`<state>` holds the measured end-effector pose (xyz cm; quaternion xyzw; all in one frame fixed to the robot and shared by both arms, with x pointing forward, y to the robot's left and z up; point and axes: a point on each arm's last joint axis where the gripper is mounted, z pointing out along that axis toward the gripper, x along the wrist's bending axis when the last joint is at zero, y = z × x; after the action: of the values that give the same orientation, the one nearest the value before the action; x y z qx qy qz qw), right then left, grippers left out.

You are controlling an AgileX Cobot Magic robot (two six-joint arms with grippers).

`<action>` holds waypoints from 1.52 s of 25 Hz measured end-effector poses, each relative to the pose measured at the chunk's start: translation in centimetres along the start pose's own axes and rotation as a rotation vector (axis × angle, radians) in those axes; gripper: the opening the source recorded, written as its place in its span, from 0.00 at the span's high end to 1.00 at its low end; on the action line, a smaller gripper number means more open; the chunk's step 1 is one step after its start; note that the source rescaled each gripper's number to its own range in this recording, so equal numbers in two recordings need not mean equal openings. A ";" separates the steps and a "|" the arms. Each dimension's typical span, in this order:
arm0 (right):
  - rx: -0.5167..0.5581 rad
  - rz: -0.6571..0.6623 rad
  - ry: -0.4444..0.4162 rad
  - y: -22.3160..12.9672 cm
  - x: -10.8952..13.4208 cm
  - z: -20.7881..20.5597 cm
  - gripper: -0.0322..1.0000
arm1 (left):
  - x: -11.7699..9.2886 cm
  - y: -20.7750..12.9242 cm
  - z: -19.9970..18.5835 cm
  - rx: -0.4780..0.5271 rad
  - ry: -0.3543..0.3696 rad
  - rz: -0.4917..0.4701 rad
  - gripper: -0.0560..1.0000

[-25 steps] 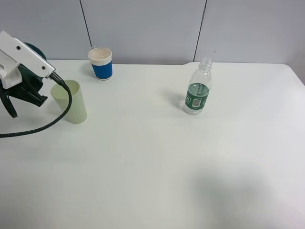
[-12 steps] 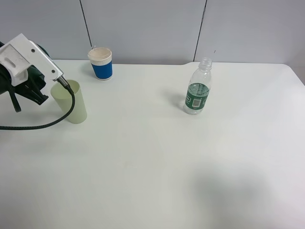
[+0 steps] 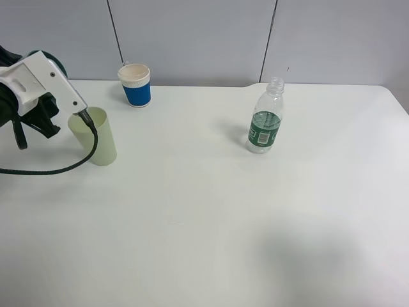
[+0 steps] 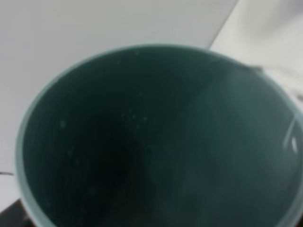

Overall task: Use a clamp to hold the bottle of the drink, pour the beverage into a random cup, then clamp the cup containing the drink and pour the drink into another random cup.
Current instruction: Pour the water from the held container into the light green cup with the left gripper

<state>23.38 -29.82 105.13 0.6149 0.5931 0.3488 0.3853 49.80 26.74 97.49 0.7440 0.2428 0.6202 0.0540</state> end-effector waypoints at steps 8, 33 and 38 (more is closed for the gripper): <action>0.000 0.000 0.000 0.0 0.0 0.0 0.01 | 0.3 0.2 0.0 -0.016 0.031 0.115 0.92; 0.000 0.000 0.000 0.0 0.0 0.0 0.01 | 1.0 0.2 -0.1 -0.007 0.108 0.260 0.92; 0.000 0.000 0.000 0.0 0.0 0.0 0.01 | 1.1 0.2 -0.1 -0.003 0.126 0.286 0.92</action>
<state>23.38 -29.82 105.13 0.6149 0.5931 0.3488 0.3853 49.91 27.03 98.59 0.7307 0.1360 0.6673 -0.0490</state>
